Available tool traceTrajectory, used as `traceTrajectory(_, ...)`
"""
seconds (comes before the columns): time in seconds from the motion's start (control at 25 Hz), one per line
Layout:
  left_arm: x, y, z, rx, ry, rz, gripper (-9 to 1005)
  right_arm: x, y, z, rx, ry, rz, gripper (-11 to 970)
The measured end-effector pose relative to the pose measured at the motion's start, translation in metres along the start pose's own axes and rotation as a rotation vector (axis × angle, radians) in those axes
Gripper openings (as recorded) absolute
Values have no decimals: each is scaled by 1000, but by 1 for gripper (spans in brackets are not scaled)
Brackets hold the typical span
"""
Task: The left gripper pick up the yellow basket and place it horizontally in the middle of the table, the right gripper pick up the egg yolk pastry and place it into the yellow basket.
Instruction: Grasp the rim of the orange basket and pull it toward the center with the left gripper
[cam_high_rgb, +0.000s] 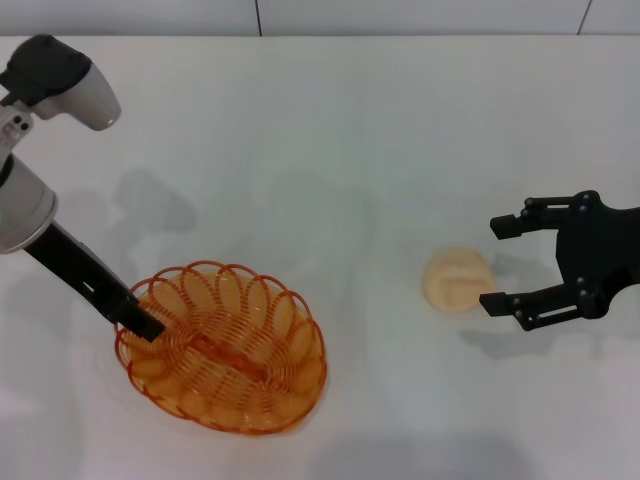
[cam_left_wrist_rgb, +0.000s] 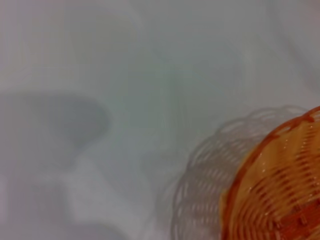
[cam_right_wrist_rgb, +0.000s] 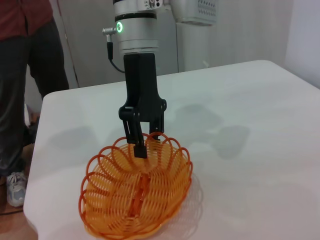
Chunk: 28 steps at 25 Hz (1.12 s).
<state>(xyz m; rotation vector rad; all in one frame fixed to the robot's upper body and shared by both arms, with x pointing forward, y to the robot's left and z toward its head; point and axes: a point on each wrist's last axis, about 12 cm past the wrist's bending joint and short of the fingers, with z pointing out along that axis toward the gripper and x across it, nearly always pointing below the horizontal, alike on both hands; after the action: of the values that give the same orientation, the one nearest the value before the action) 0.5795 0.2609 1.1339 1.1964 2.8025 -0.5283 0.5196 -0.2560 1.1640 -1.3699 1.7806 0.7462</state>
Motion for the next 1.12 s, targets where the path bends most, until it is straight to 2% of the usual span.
traceTrajectory(0.4,-3,2,0,-21,-15,-20,400,1,0,0,0,1,2,860)
traceTrajectory(0.64,-5,4,0,-44,-35,-43,286,1,1,0,-1,1,4,860)
traceTrajectory(0.84,-6,7,-3,-55,-57,-61,146,2,1,0,-2,1,4,860)
traceTrajectory(1.12,-10,6,-3,-47,-86,-56,98,2,1,0,-2,0,4,860)
